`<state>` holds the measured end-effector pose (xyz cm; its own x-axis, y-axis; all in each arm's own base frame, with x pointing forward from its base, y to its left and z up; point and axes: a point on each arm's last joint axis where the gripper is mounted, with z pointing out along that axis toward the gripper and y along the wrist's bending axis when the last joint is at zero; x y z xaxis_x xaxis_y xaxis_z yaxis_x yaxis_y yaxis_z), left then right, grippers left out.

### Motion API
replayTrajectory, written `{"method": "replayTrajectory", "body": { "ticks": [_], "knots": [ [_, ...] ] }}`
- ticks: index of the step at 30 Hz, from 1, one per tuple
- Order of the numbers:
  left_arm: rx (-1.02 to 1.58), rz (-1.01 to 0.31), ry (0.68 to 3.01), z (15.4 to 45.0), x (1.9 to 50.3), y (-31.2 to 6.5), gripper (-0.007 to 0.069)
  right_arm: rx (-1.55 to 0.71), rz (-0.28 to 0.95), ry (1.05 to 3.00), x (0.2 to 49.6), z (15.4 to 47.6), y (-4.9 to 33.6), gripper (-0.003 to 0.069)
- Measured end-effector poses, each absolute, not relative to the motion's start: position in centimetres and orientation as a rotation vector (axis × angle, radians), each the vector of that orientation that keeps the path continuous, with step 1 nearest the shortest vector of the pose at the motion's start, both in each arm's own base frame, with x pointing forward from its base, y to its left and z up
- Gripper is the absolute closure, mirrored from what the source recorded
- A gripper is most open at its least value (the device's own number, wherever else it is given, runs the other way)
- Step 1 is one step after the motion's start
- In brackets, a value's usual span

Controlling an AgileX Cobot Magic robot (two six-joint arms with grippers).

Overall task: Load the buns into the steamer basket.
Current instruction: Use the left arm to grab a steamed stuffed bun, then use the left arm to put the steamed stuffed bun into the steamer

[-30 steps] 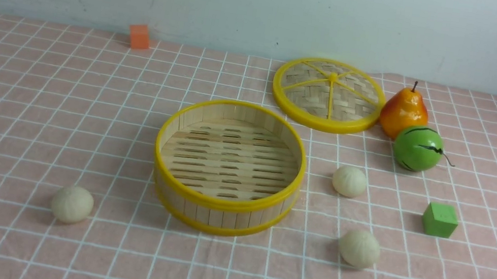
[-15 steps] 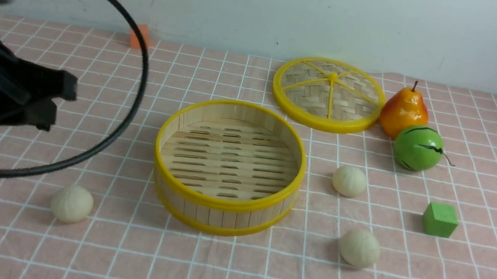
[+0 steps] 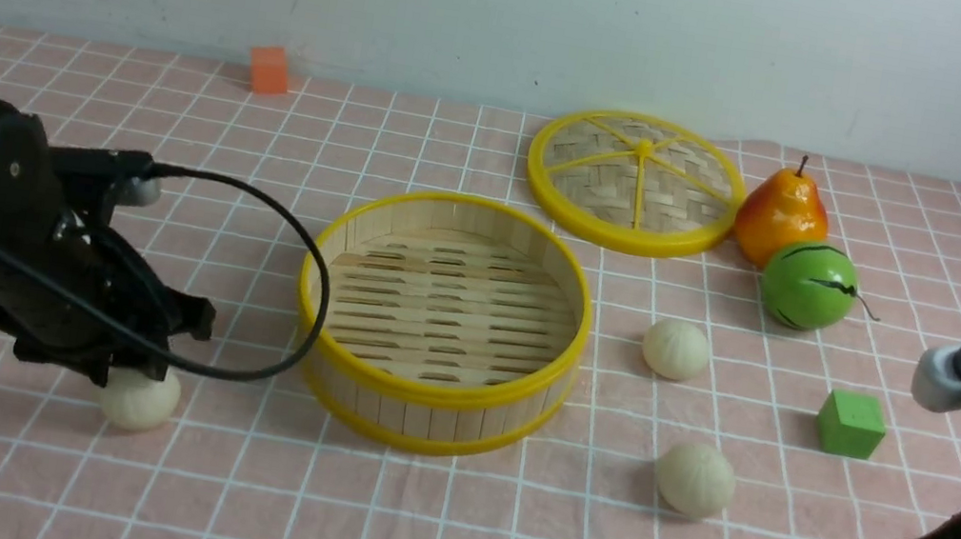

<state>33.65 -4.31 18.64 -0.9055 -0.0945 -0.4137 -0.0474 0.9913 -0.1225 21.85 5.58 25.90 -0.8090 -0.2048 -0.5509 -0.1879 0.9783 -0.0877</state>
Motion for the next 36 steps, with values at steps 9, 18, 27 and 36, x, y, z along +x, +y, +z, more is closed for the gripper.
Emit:
{"method": "replayTrajectory", "body": {
  "ticks": [9,18,27,36],
  "knots": [
    [-0.069,-0.152,2.691,19.3,34.7,-4.9,0.0631,-0.265,-0.012,2.513,22.0,26.0,5.8,0.0664],
    [0.225,-0.294,2.353,31.0,37.7,-14.2,0.0634,-0.245,0.03,2.529,22.8,25.1,6.3,0.0661],
    [0.346,-0.216,2.533,21.2,42.8,-18.3,0.05,-0.234,0.057,2.66,23.3,22.9,6.8,0.0637],
    [0.282,-0.256,2.549,26.3,41.7,-18.0,0.0175,-0.336,0.244,2.703,26.2,23.5,9.2,0.0412]
  ]
}}
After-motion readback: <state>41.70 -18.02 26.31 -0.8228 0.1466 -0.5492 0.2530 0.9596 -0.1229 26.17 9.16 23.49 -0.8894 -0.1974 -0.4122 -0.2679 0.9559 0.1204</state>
